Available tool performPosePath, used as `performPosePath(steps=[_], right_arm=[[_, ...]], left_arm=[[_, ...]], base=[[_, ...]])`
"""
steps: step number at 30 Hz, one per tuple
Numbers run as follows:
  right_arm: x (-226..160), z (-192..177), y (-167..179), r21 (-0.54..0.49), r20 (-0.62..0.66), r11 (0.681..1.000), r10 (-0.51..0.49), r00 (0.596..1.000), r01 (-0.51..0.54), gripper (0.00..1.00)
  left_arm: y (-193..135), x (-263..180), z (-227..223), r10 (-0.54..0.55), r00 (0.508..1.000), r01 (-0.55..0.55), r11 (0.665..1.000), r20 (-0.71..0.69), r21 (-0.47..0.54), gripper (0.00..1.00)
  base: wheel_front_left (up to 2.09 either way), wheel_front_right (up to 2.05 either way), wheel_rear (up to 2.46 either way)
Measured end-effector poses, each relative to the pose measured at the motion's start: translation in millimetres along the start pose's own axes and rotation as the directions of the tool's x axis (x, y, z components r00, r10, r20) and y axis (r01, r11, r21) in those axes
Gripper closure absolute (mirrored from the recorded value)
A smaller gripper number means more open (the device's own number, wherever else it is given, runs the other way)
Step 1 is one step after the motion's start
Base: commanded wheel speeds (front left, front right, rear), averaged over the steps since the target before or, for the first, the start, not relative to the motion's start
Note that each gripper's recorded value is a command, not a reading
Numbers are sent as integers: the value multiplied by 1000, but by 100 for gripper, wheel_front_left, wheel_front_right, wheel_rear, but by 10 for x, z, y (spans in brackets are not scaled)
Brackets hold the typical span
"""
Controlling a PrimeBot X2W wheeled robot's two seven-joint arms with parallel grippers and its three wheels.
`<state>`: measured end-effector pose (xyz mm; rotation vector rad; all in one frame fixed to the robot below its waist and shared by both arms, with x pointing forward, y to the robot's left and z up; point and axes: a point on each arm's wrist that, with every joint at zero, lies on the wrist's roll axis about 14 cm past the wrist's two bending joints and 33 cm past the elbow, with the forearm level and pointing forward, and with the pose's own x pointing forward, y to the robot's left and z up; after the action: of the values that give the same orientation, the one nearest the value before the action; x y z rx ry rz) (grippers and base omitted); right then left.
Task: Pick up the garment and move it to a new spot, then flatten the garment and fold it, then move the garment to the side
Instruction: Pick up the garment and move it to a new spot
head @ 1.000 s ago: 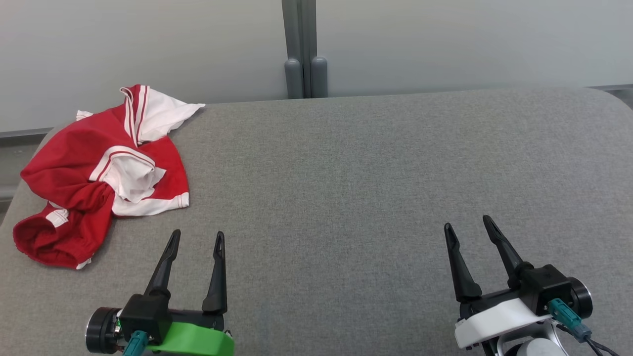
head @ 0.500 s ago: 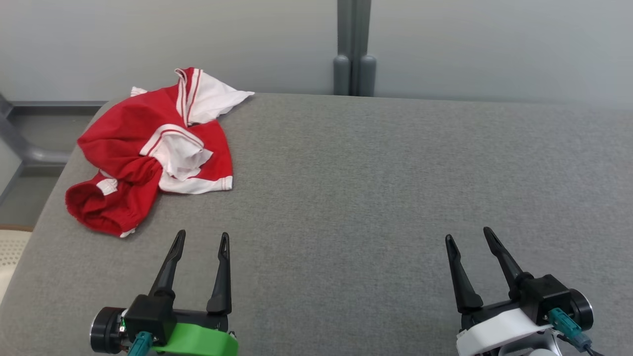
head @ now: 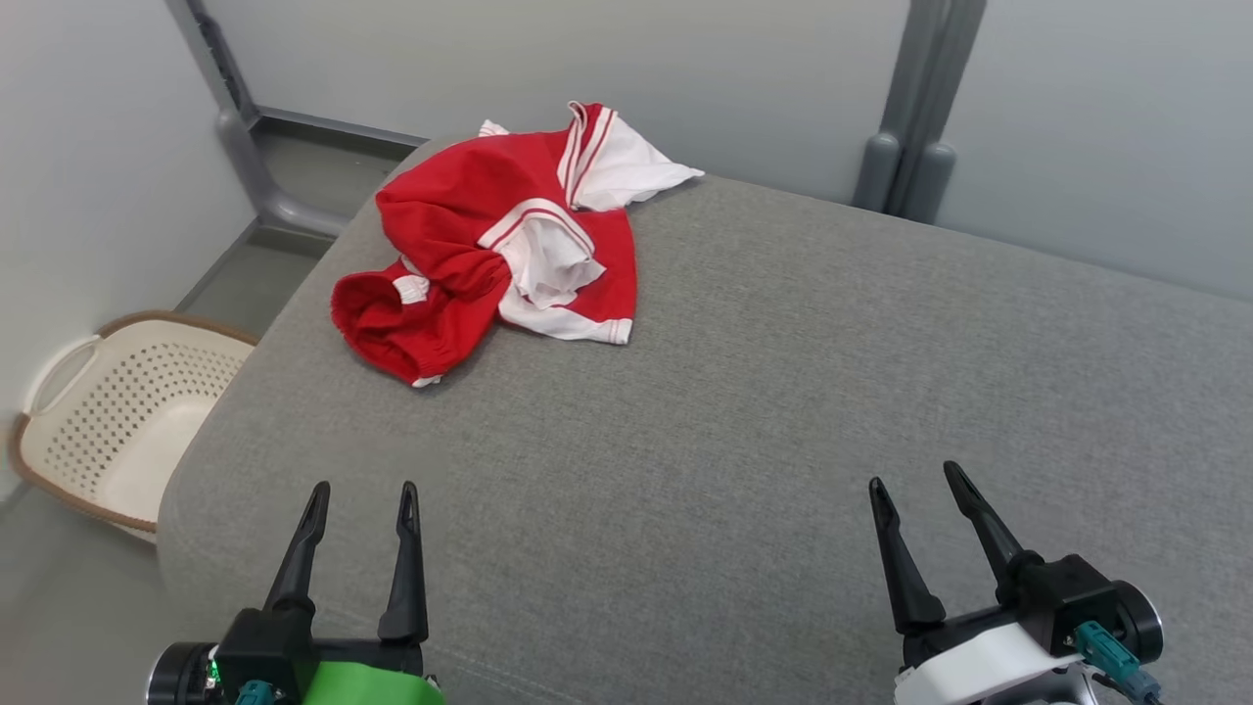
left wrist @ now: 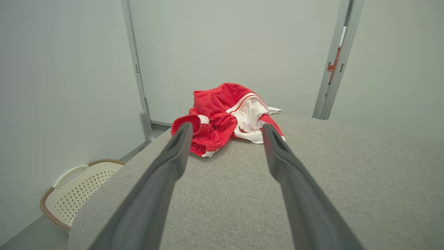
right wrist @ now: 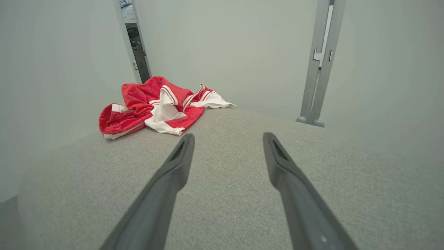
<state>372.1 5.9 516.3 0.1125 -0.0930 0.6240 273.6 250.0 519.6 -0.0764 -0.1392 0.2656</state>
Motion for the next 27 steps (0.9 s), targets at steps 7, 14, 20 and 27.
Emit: performPosePath(steps=[7,14,20,27], right_arm=[[102,-26,225,8,-5,997,75,997,-75,0],[88,-56,221,8,-14,997,75,997,-75,0],[94,-105,187,3,-25,998,69,997,-69,0],[247,-183,84,-6,-28,998,61,998,-61,0]], left_arm=[[209,-144,55,71,997,-72,997,14,7,0],[217,-135,78,76,997,-76,997,20,8,0],[208,-92,73,81,997,-81,997,16,5,0],[148,232,238,67,996,-67,998,66,-7,0]], base=[[0,0,0],[0,0,0],[0,0,0],[0,0,0]])
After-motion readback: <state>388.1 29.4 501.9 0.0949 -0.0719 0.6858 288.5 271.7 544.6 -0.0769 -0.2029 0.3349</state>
